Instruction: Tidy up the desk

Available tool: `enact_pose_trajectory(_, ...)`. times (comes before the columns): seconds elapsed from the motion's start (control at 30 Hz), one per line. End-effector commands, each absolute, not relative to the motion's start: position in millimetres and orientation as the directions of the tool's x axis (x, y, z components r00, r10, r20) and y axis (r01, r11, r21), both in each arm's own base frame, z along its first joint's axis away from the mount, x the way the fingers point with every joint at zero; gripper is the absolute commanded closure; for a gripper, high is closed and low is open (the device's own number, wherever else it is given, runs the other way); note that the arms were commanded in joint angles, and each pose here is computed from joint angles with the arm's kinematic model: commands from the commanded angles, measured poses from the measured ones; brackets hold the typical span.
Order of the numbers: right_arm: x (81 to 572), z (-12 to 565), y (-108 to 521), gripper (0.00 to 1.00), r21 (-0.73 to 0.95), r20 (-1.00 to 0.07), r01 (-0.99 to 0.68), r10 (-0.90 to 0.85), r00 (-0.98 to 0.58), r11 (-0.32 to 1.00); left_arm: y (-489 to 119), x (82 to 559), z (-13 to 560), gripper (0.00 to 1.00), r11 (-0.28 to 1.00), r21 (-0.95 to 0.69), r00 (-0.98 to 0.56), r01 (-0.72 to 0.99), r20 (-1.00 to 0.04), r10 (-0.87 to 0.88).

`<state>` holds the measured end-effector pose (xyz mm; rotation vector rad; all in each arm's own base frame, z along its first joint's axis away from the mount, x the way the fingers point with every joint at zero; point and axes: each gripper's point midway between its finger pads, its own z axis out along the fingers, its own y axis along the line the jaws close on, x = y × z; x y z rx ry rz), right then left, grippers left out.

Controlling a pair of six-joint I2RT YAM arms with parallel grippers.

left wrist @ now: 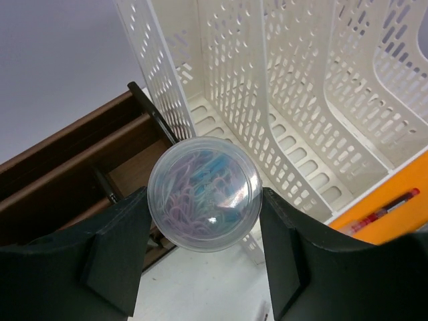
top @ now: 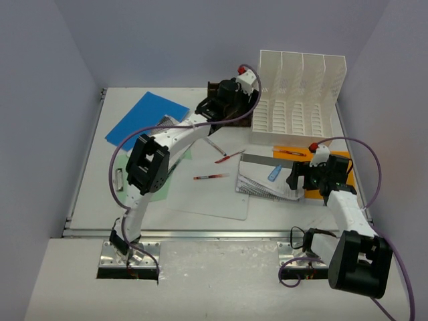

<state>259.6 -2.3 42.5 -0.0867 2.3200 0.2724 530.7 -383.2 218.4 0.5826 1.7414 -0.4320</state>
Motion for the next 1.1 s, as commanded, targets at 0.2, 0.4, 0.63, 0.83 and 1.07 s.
enact_pose_trajectory(0.2,276,67,-7,0.01,0.168,-0.774,-0.153,0.034,-0.632,0.974,-370,578,230,1.0,0.859,0.055,-0.089,0.509,-0.989,0.117)
enact_pose_trajectory(0.4,275,66,-6,0.01,0.175,-0.772,-0.151,0.041,-0.634,0.973,-362,592,219,1.0,0.867,0.049,-0.099,0.495,-0.989,0.112)
enact_pose_trajectory(0.63,276,66,-7,0.01,0.18,-0.77,-0.148,0.045,-0.637,0.973,-358,607,202,1.0,0.87,0.023,-0.116,0.493,-0.989,0.092)
enact_pose_trajectory(0.83,275,64,-7,0.01,0.183,-0.766,-0.145,0.049,-0.641,0.972,-362,610,194,1.0,0.861,0.011,-0.122,0.509,-0.989,0.085)
enact_pose_trajectory(1.07,275,63,-7,0.01,0.19,-0.762,-0.147,0.052,-0.646,0.971,-367,612,189,0.88,0.85,-0.009,-0.127,0.526,-0.99,0.068)
